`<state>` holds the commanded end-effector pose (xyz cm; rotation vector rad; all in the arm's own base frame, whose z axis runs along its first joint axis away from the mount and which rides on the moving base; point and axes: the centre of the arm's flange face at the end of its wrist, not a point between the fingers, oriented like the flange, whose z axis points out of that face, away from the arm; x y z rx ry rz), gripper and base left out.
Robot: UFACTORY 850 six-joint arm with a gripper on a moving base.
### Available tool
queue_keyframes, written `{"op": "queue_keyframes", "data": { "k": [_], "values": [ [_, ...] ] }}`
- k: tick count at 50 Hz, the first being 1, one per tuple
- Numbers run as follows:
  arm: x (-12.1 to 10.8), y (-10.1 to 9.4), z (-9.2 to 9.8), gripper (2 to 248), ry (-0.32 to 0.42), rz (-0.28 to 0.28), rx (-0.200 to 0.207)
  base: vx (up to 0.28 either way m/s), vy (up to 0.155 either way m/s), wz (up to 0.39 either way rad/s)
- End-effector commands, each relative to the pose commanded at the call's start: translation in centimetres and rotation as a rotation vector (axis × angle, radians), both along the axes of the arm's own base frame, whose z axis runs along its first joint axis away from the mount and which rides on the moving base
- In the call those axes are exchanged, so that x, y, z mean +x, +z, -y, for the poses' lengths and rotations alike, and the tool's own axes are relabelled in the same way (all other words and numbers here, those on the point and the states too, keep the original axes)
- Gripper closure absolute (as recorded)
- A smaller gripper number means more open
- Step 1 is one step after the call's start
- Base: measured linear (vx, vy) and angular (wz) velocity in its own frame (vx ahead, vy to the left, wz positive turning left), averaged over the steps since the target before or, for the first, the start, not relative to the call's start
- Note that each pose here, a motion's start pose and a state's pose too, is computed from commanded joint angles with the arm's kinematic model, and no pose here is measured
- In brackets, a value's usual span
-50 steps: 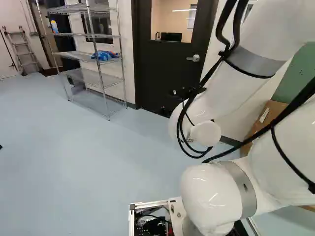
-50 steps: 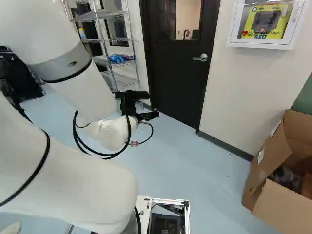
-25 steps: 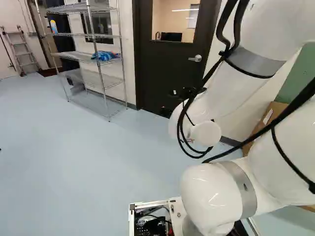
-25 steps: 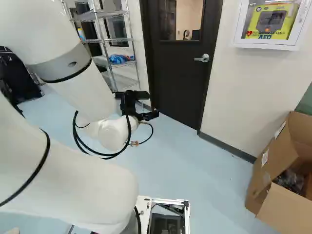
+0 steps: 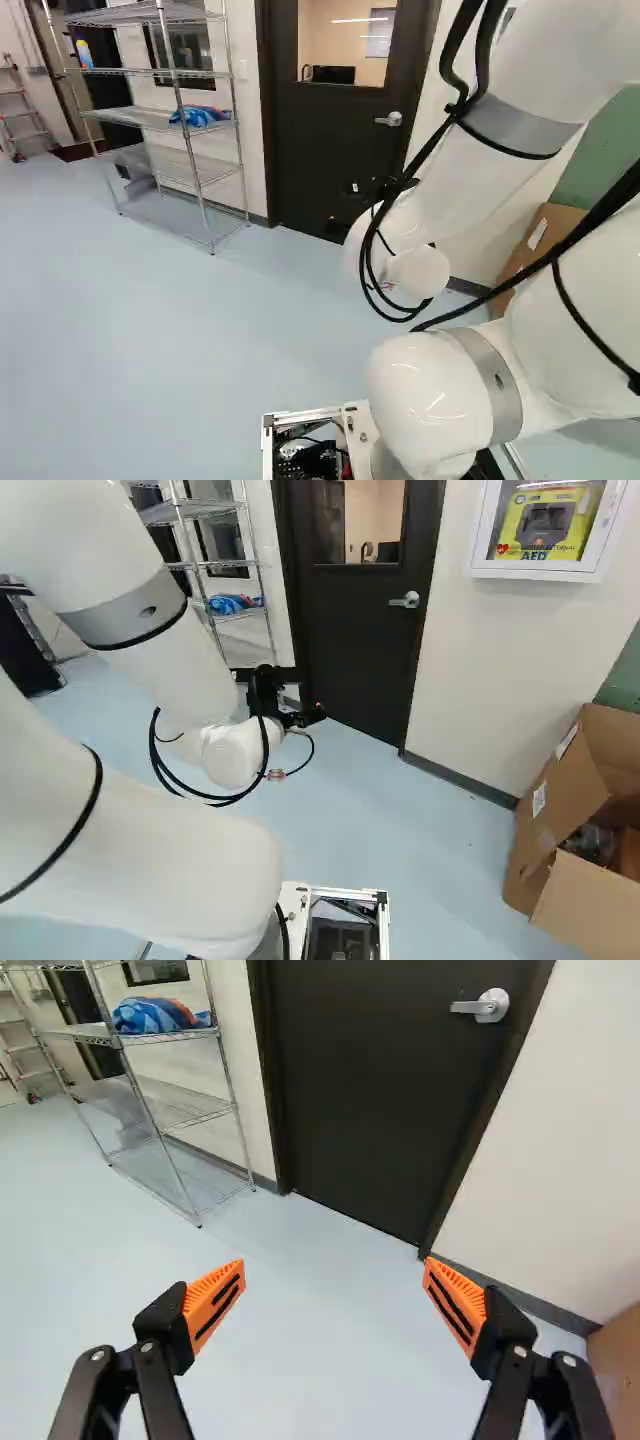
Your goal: Open the door and move inside
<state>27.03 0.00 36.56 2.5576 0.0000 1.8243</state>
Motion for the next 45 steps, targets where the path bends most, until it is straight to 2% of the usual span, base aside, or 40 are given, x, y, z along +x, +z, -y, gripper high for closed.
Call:
{"op": "queue_keyframes", "data": {
  "k": [45],
  "values": [
    [0.00, 0.00, 0.00, 3, 0.000, 0.000, 0.000, 0.084, 0.063, -0.252]
  ]
}}
